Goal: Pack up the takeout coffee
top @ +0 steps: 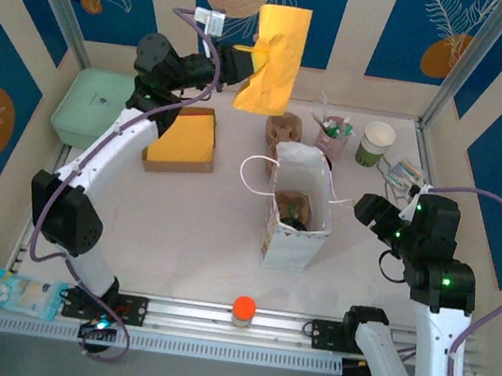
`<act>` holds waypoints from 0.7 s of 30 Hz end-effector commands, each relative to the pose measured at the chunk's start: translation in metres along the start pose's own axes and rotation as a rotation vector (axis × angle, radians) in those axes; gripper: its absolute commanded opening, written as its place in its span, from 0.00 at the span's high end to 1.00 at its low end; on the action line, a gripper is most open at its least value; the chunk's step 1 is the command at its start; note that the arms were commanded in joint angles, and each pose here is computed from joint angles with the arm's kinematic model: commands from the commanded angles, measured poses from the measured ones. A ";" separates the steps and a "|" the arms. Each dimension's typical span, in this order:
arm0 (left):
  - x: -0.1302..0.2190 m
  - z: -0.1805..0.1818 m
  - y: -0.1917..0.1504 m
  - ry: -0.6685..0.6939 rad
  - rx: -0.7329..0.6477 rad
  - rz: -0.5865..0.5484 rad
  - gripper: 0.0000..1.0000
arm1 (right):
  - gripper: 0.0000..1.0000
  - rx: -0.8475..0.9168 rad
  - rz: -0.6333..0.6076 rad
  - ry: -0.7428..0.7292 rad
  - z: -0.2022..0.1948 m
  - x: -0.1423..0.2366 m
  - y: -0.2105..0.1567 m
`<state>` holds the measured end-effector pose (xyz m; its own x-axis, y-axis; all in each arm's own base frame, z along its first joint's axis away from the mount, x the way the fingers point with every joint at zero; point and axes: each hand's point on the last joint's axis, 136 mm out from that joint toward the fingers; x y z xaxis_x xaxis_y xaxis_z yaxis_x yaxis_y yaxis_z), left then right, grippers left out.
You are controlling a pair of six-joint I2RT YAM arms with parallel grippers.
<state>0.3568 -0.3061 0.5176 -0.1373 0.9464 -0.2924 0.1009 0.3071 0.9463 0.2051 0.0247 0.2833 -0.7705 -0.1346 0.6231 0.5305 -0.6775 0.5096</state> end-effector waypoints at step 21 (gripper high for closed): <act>-0.036 -0.051 -0.078 -0.227 -0.137 -0.049 1.00 | 0.17 -0.006 0.001 0.028 0.001 0.007 -0.006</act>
<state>0.3150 -0.3710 0.4515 0.0550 0.9551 -0.2910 0.0797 0.2863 0.9548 0.2006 0.0245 0.2877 -0.7855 -0.1346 0.6041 0.5165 -0.6802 0.5201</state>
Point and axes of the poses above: each hand's point on the last joint's axis, 136 mm out from that joint toward the fingers, its own x axis back along the fingers, its own z axis along the line the jaws close on, y = z × x, and after that the axes turned 14 degrees about -x, right-handed
